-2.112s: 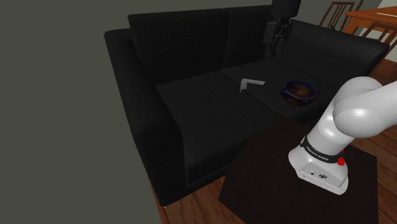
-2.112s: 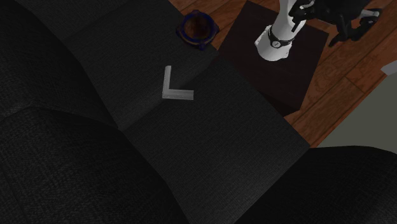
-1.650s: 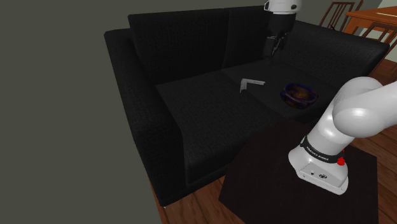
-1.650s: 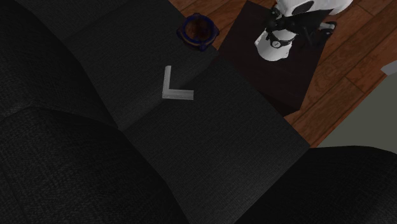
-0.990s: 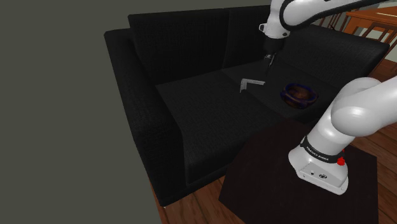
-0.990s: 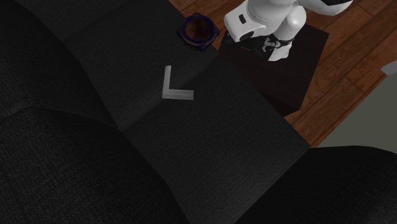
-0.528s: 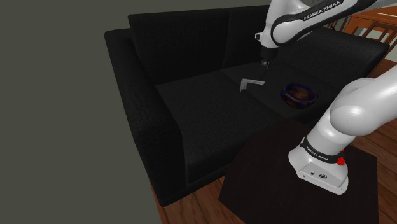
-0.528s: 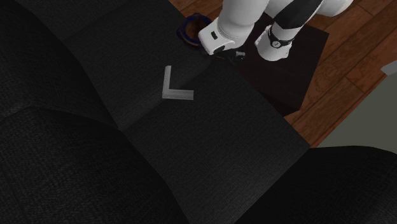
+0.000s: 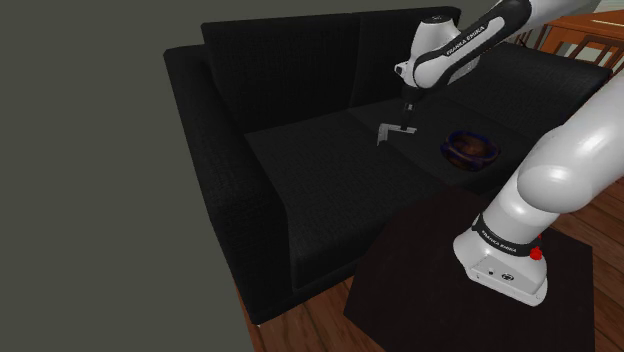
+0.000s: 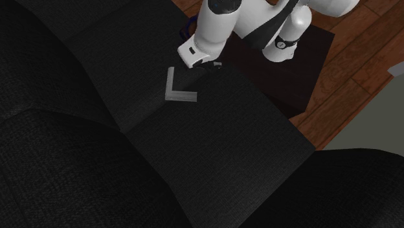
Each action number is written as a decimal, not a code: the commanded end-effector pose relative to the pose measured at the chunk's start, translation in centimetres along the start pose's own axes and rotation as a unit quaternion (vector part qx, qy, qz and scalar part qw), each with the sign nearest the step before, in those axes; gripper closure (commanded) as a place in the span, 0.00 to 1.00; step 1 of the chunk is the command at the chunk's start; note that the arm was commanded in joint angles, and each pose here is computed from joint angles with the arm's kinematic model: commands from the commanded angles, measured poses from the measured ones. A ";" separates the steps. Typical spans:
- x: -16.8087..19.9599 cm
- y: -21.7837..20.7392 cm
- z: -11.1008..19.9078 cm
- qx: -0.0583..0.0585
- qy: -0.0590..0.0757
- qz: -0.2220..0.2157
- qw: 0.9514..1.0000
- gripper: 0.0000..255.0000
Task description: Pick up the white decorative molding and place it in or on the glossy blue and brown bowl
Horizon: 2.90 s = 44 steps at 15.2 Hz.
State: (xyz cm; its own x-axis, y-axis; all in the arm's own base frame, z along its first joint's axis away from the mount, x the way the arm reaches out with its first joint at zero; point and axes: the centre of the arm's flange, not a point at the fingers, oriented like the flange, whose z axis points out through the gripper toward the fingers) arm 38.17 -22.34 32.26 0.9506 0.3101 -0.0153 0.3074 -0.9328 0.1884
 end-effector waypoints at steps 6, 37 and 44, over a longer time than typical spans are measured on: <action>2.2 5.8 5.8 -0.037 0.018 -0.045 0.998 0.00; 3.6 9.1 11.2 -0.053 0.026 -0.066 0.996 1.00; 3.5 9.8 7.5 -0.053 0.026 -0.066 0.996 1.00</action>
State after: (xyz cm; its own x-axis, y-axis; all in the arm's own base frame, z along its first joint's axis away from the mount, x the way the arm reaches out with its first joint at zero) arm 45.09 -31.72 26.21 0.8979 0.4402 0.0047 0.4198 -0.8595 0.2915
